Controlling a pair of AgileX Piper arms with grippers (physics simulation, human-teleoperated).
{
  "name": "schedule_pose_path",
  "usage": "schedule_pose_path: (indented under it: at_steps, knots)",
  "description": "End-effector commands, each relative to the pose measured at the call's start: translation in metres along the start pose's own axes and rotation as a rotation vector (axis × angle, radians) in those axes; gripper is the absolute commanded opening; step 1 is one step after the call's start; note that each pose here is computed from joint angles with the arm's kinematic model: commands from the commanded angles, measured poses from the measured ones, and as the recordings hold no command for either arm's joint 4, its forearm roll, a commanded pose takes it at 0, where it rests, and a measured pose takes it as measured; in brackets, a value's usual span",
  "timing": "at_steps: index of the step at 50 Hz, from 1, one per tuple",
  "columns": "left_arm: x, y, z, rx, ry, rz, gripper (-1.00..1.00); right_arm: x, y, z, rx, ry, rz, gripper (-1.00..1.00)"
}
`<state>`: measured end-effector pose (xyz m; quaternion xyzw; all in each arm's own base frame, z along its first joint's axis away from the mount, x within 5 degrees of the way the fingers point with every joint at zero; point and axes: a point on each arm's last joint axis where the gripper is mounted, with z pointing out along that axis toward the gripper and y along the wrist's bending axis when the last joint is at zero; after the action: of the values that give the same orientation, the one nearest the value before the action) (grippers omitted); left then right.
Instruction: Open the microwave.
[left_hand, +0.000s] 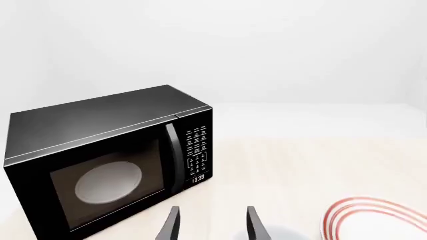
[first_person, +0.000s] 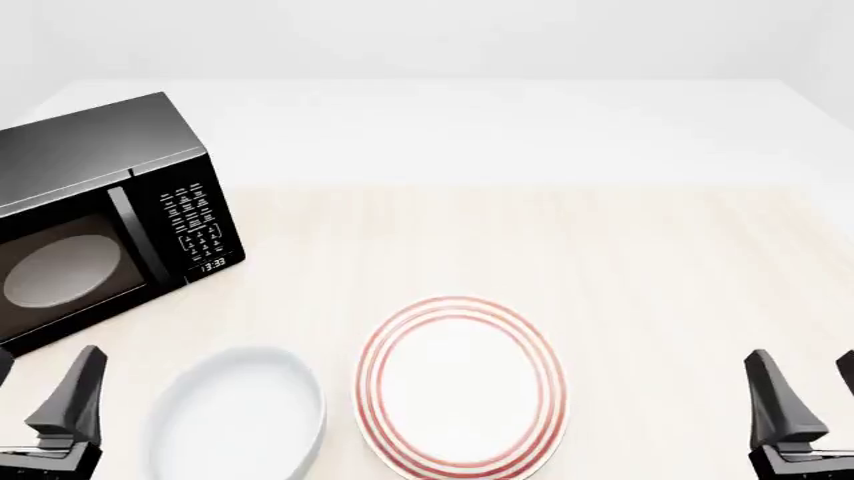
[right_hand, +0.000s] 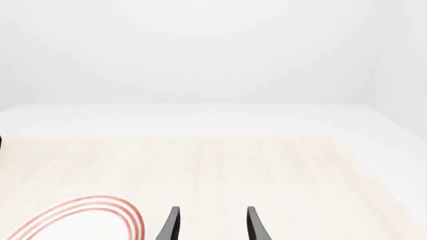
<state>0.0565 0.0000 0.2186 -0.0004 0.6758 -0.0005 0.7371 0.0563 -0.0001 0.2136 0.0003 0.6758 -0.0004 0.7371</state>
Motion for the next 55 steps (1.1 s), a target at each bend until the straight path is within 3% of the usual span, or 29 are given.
schedule_pose_path:
  at_steps: [1,4,6,8,9,12,13,18,20,24,25,46,55]
  knots:
    - [-0.013,0.0,0.001,0.001,0.0,-0.003,1.0,-0.001,0.0,0.0,0.002,0.001,0.0,1.0]
    - [-0.013,0.0,0.001,-0.002,-0.001,-0.001,1.0,-0.001,0.0,0.0,0.002,0.001,0.0,1.0]
    - [0.005,0.0,-0.001,-0.003,0.0,0.0,1.0,-0.001,0.0,0.0,0.002,0.001,-0.001,1.0]
    - [0.005,0.0,-0.001,-0.003,0.0,0.0,1.0,-0.001,0.0,0.0,0.002,0.001,-0.001,1.0]
    - [-0.012,0.0,0.0,-0.003,0.001,0.001,1.0,-0.001,0.0,0.0,0.002,0.001,-0.001,1.0]
    - [-0.017,0.0,-0.003,0.003,-0.011,-0.024,1.0,-0.001,0.0,0.0,0.002,0.001,-0.001,1.0]
    - [0.002,0.0,-0.001,0.005,-0.005,-0.013,1.0,-0.001,0.0,0.0,0.002,0.001,-0.001,1.0]
    - [0.007,0.0,0.007,0.003,0.043,-0.042,1.0,0.0,0.0,0.0,0.002,0.001,-0.001,1.0]
    - [0.009,-0.001,0.015,0.009,0.078,-0.023,1.0,0.0,0.0,0.0,0.002,0.001,-0.001,1.0]
    - [-0.021,-0.001,0.021,0.01,0.069,-0.02,1.0,0.0,0.0,0.0,0.002,0.001,-0.001,1.0]
    - [-0.008,-0.001,0.02,0.009,0.066,-0.015,1.0,0.0,0.0,0.0,0.002,0.001,-0.001,1.0]
    - [-0.036,0.002,0.058,-0.018,0.105,0.005,1.0,0.0,0.0,0.001,0.003,0.001,-0.001,1.0]
    - [-0.034,0.005,0.067,-0.038,0.126,0.022,1.0,0.0,0.0,0.001,0.003,0.001,-0.001,1.0]
